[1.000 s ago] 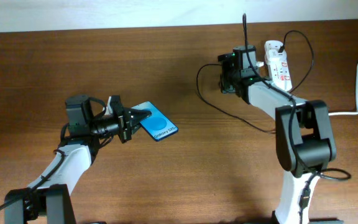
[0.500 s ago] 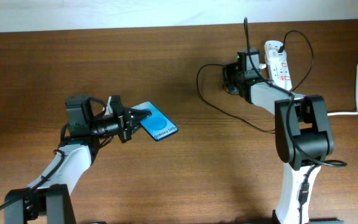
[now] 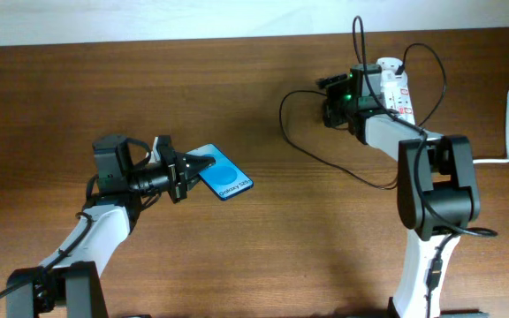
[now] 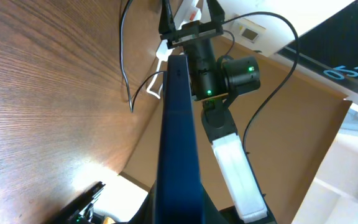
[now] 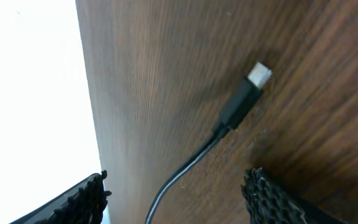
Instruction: Plug charger to phone and switch on socket
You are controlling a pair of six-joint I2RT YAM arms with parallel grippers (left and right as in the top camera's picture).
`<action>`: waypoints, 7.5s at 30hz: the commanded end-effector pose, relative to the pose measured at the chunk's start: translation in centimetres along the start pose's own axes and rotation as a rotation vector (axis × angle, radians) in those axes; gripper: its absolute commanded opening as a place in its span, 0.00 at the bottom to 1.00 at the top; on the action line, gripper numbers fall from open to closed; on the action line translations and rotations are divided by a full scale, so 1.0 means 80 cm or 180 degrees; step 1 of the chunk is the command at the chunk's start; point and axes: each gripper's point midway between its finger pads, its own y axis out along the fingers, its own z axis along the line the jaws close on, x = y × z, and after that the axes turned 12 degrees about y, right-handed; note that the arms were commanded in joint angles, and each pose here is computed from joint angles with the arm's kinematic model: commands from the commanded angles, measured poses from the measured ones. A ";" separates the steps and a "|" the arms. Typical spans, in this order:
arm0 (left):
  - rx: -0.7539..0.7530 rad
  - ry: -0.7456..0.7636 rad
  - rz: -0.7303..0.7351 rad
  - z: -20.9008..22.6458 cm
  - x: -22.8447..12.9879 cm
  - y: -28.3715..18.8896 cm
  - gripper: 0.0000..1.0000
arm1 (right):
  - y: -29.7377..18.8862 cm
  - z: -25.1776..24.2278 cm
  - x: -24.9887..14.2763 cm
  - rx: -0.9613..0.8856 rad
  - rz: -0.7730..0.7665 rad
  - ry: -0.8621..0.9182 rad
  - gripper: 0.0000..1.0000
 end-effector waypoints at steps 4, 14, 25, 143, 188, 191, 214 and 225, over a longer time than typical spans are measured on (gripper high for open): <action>-0.0038 0.0080 -0.0036 -0.012 0.003 -0.003 0.00 | 0.012 -0.025 0.008 -0.0092 -0.0542 0.0183 0.58; -0.0038 0.0079 -0.0035 -0.012 0.003 -0.003 0.00 | 0.046 -0.051 0.018 -0.0048 -0.0544 0.0167 0.36; -0.0037 0.0080 -0.0037 -0.012 0.003 -0.003 0.00 | 0.046 -0.051 -0.007 -0.0122 -0.0109 -0.0850 0.04; -0.0710 0.1898 0.0242 -0.103 -0.018 -0.015 0.00 | -0.437 -0.139 -0.277 0.0165 0.4152 -0.2729 0.05; -0.0841 0.2192 0.0256 -0.123 -0.026 -0.020 0.00 | -0.373 -0.156 -0.374 0.0060 0.4194 -0.3419 0.04; -0.0838 0.2190 0.0234 -0.123 -0.024 -0.020 0.00 | -0.386 -0.149 -0.383 0.0303 0.4396 -0.3398 0.04; -0.0838 0.2188 0.0238 -0.123 -0.025 -0.020 0.00 | -0.386 -0.142 -0.387 0.0432 0.4421 -0.3417 0.04; -0.0839 0.2187 0.0245 -0.123 -0.025 -0.020 0.00 | -0.376 -0.146 -0.382 0.0201 0.4270 -0.3335 0.05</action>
